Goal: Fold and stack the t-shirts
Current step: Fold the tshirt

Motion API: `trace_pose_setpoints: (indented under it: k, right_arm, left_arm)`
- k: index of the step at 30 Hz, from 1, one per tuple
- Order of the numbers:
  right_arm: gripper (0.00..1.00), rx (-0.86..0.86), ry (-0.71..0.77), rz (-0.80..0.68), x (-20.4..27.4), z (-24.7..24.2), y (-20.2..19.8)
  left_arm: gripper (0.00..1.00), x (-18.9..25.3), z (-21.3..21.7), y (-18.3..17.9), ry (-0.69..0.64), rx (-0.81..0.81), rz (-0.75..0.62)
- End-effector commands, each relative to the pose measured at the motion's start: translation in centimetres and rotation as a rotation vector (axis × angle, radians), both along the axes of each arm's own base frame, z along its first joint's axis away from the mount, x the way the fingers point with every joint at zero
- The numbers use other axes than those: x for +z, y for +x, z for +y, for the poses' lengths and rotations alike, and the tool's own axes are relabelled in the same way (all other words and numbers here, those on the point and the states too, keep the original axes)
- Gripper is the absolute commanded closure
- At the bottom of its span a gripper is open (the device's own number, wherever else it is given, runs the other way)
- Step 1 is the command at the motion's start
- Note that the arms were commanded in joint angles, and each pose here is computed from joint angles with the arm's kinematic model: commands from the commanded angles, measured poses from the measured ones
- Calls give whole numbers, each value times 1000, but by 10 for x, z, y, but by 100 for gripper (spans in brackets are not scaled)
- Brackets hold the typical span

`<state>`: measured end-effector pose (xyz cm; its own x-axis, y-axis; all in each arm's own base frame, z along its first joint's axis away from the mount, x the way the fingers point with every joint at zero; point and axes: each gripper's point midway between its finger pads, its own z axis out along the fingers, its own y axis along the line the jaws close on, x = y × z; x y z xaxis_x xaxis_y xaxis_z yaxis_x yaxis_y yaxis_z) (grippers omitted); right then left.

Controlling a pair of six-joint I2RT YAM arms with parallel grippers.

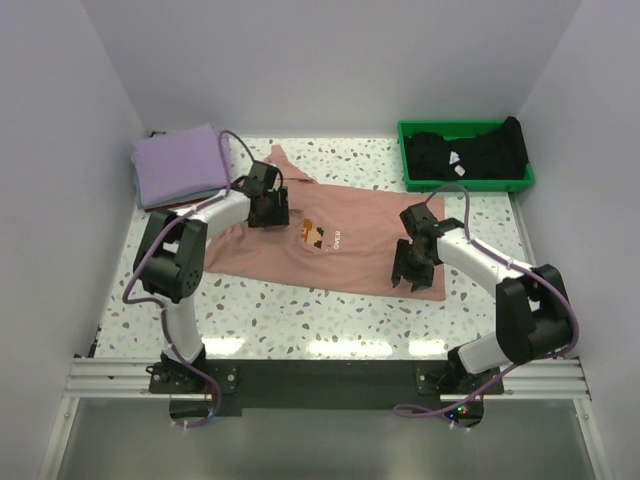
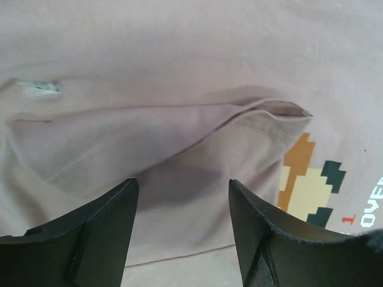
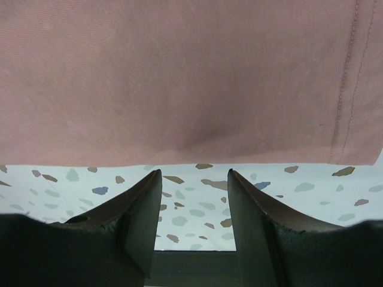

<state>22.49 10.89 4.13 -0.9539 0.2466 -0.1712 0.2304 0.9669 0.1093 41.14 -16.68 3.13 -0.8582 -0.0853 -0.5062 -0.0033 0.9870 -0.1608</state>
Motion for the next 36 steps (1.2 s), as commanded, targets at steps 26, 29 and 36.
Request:
trace_pose_setpoints:
  k: [26, 29, 36]
  right_arm:
    - [49, 31, -14, 26, -11, 5, 13]
    - [49, 31, -16, 31, -12, 5, 13]
    - [49, 39, -17, 43, -16, 6, 15]
  left_arm:
    - [34, 14, 15, 76, 128, -41, -162]
    - [34, 24, 15, 80, 127, -36, -190]
    - [33, 49, 22, 101, 134, -22, -265]
